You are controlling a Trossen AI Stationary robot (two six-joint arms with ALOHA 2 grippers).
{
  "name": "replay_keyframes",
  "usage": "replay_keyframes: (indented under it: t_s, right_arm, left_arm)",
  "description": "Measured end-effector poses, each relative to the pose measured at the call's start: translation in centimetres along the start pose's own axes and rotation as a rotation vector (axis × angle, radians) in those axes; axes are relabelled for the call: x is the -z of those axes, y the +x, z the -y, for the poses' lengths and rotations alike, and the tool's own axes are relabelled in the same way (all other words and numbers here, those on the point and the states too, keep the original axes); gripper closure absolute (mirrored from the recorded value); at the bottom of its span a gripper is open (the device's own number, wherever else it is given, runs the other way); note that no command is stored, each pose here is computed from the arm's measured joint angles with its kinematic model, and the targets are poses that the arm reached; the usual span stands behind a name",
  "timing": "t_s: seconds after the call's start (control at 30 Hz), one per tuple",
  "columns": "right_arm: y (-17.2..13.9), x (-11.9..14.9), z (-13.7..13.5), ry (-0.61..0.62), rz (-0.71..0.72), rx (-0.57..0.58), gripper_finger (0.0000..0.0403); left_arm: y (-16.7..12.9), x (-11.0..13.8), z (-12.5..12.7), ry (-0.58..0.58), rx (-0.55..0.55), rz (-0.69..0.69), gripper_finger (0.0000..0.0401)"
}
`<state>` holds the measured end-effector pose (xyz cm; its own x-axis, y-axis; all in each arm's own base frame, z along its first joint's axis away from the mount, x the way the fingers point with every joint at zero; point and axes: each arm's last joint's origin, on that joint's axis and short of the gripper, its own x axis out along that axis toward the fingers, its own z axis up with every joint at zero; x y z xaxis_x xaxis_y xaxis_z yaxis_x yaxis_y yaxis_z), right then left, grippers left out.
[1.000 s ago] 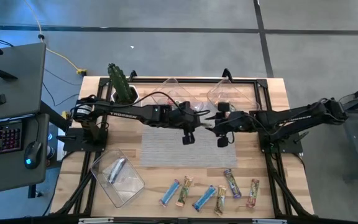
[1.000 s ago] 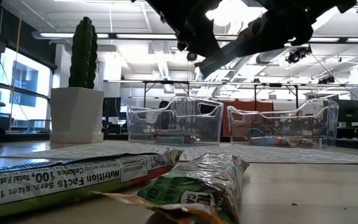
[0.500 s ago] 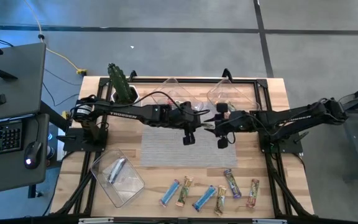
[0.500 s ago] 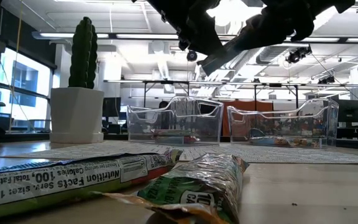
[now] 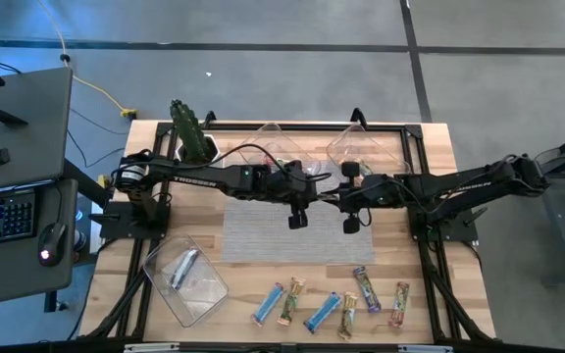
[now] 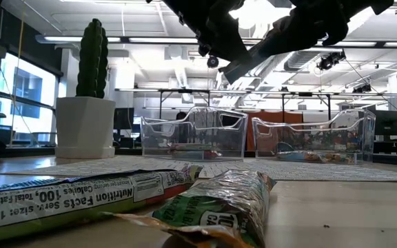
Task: Pick and place Granola Bars by type
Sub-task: Put the yellow granola bar into the top right transparent bin
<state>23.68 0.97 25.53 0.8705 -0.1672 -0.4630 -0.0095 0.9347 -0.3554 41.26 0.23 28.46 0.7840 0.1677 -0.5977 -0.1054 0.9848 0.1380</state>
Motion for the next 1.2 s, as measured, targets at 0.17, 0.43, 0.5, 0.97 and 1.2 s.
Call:
replay_keyframes:
  t_s: [0.17,0.43,0.5,0.97,1.2]
  right_arm:
    - [0.0,0.2,-0.1,0.0,-0.02,-0.006,0.0355]
    - [0.0,0.9,-0.1,0.056,-0.101,0.017,0.0377]
    - [-0.1,1.4,0.0,0.052,-0.163,0.084,0.0373]
    - [-1.2,5.5,3.9,0.205,-0.534,0.697,0.0371]
    - [-0.4,10.6,5.3,0.382,-0.619,0.595,0.0346]
  left_arm:
    - [0.0,0.0,0.0,0.001,-0.001,0.005,0.0312]
    - [0.0,0.0,-0.2,0.001,-0.063,0.0,0.0244]
    - [0.0,0.0,-0.3,0.002,-0.087,-0.001,0.0239]
    - [0.0,0.0,-0.4,0.005,-0.154,-0.007,0.0238]
    - [0.0,0.0,-0.4,0.005,-0.154,-0.007,0.0238]
